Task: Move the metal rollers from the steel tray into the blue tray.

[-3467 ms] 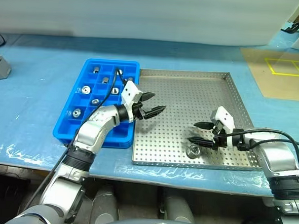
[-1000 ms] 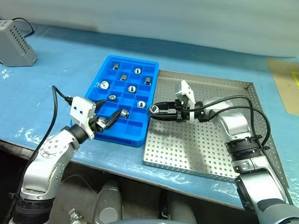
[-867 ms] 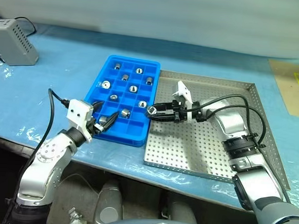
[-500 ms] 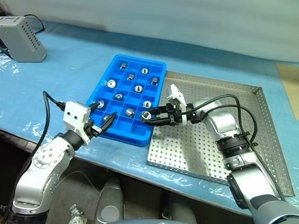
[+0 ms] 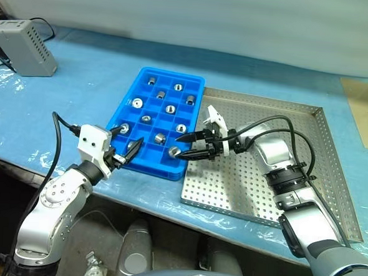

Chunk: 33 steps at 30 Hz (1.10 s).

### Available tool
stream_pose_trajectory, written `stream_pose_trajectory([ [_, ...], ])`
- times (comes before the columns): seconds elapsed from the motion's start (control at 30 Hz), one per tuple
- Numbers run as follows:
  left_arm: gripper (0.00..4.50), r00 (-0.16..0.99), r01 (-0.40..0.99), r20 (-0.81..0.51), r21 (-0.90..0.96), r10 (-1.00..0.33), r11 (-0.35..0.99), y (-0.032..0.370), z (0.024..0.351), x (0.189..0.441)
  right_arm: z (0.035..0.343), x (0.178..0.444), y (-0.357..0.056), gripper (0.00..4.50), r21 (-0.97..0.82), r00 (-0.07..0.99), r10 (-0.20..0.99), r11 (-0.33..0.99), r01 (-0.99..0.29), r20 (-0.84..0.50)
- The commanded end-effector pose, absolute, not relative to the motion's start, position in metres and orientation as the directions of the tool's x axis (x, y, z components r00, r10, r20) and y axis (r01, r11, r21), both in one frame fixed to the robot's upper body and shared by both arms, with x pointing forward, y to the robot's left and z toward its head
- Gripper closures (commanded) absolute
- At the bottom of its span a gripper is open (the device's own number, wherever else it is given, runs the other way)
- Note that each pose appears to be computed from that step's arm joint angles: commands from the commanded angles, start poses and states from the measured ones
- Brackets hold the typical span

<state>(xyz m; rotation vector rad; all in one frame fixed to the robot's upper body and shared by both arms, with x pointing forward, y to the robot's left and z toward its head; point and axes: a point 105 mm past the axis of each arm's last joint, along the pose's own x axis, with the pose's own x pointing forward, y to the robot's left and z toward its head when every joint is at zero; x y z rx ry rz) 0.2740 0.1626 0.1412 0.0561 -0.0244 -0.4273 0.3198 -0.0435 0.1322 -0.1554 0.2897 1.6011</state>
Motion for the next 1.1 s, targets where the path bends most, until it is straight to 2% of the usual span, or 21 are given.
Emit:
stream_pose_trajectory([
  [0.03,0.76,0.897,0.432,0.069,0.074,-0.437,0.899,0.157,0.158,0.274,0.148,0.317,-0.041,0.26,0.055,-0.061,0.969,-0.049,-0.997,-0.237],
  [0.3,0.76,0.866,0.493,0.065,0.053,-0.496,0.868,0.144,0.153,0.286,0.150,0.321,-0.050,0.26,0.034,0.014,0.970,0.023,-0.999,-0.241],
  [0.43,0.76,0.832,0.548,0.064,0.048,-0.550,0.835,0.134,0.153,0.295,0.150,0.323,-0.061,0.26,0.011,0.089,0.964,0.094,-0.995,-0.249],
  [0.6,0.76,0.765,0.639,0.071,0.033,-0.640,0.768,0.116,0.151,0.311,0.153,0.325,-0.082,0.26,-0.034,0.226,0.942,0.225,-0.974,-0.247],
  [0.87,0.76,0.652,0.754,0.073,0.036,-0.754,0.656,0.088,0.151,0.336,0.174,0.339,-0.127,0.26,-0.090,0.520,0.839,0.512,-0.854,-0.158],
  [0.9,0.42,0.641,0.764,0.075,0.036,-0.764,0.644,0.086,0.151,0.338,0.177,0.340,-0.133,0.00,-0.091,0.547,0.824,0.539,-0.837,-0.149],
  [0.93,0.40,0.631,0.772,0.077,0.035,-0.772,0.635,0.083,0.152,0.339,0.179,0.342,-0.137,0.00,-0.092,0.569,0.810,0.562,-0.822,-0.140],
  [1.0,0.04,0.614,0.786,0.080,0.033,-0.785,0.618,0.080,0.152,0.342,0.182,0.344,-0.147,0.00,-0.091,0.612,0.781,0.605,-0.791,-0.125],
  [1.1,0.04,0.603,0.794,0.080,0.032,-0.794,0.606,0.077,0.151,0.343,0.183,0.345,-0.158,0.00,-0.086,0.646,0.753,0.640,-0.763,-0.129],
])
